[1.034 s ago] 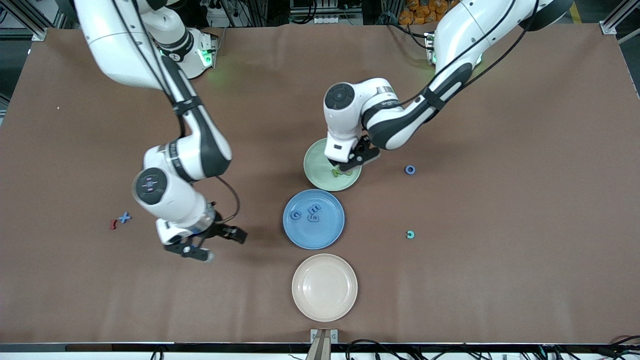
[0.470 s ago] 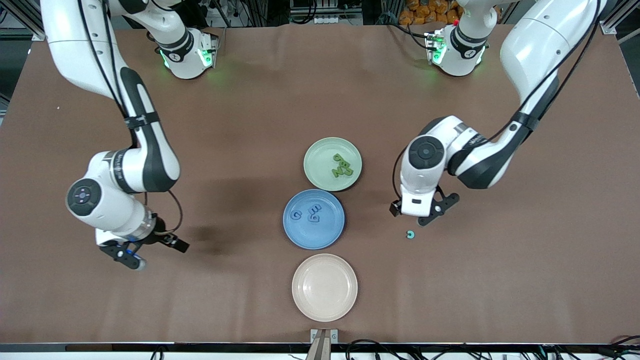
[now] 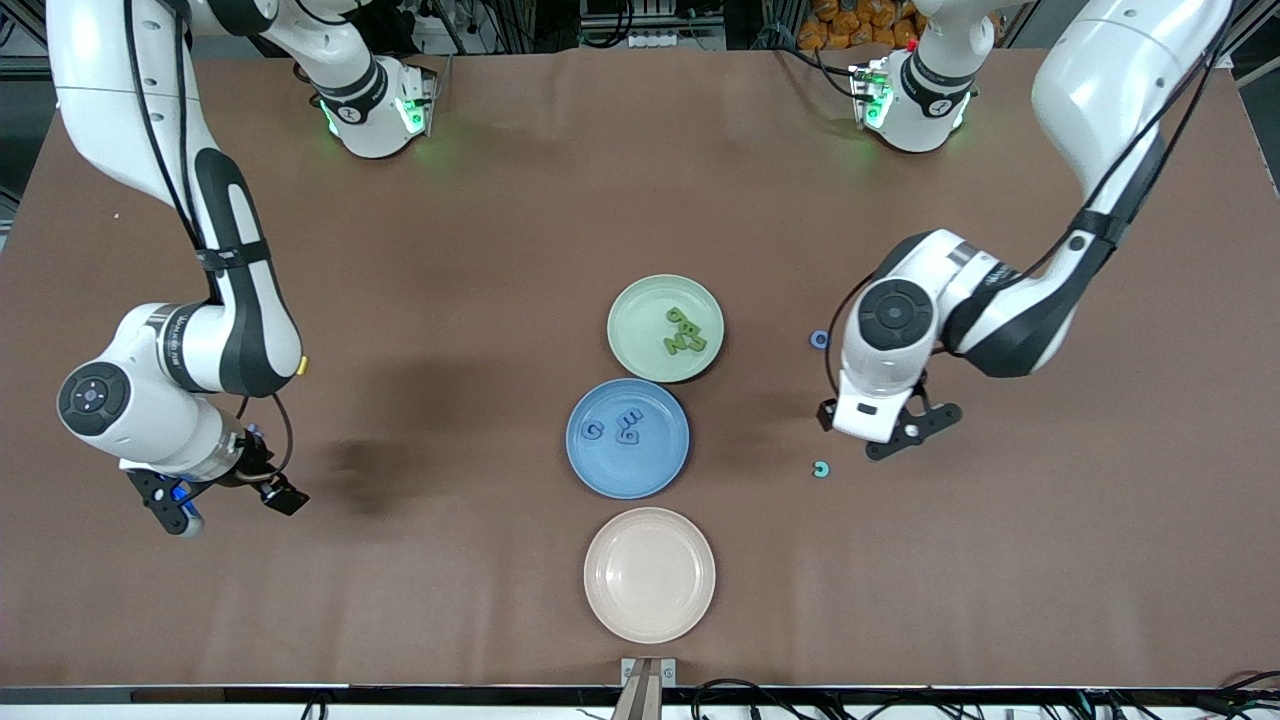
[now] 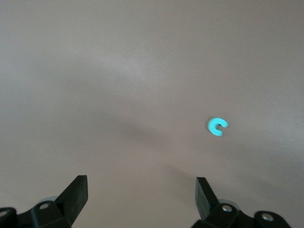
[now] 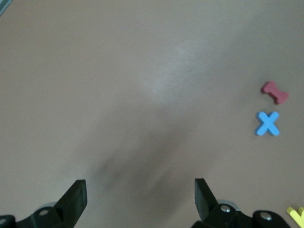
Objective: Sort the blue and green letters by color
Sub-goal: 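Reach the right gripper to the blue x while the left gripper withdraws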
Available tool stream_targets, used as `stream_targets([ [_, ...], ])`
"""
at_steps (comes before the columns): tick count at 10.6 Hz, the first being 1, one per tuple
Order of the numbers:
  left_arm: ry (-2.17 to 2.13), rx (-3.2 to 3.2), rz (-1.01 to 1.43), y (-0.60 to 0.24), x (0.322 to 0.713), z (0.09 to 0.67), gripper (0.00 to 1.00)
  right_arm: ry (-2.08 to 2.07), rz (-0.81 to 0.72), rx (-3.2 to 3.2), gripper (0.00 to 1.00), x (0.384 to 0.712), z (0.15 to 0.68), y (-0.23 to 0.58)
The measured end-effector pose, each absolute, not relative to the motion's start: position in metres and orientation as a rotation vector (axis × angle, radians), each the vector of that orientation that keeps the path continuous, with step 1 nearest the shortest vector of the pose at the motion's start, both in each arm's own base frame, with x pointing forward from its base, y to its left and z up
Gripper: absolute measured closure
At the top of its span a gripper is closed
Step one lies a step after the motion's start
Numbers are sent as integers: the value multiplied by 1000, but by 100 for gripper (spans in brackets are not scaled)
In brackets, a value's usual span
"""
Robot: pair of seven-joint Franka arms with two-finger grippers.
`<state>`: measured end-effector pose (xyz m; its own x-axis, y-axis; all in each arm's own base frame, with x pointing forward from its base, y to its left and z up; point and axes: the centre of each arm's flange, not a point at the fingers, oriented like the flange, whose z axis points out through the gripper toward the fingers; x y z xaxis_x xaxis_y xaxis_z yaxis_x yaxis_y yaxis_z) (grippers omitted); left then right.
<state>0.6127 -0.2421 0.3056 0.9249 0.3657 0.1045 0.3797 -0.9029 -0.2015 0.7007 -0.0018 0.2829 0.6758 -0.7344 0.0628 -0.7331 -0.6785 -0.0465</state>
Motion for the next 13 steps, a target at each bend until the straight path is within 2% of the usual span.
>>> stream_targets([
  [5, -285, -2954, 17, -183, 619, 364, 0, 1556, -34, -2757, 0, 677, 252, -56],
  [10, -226, -2984, 94, -142, 589, 406, 0, 1600, -94, -2724, 0, 649, 234, -119],
  [13, -268, -3022, 13, -122, 580, 450, 0, 1608, -114, -2723, 0, 633, 219, -136],
])
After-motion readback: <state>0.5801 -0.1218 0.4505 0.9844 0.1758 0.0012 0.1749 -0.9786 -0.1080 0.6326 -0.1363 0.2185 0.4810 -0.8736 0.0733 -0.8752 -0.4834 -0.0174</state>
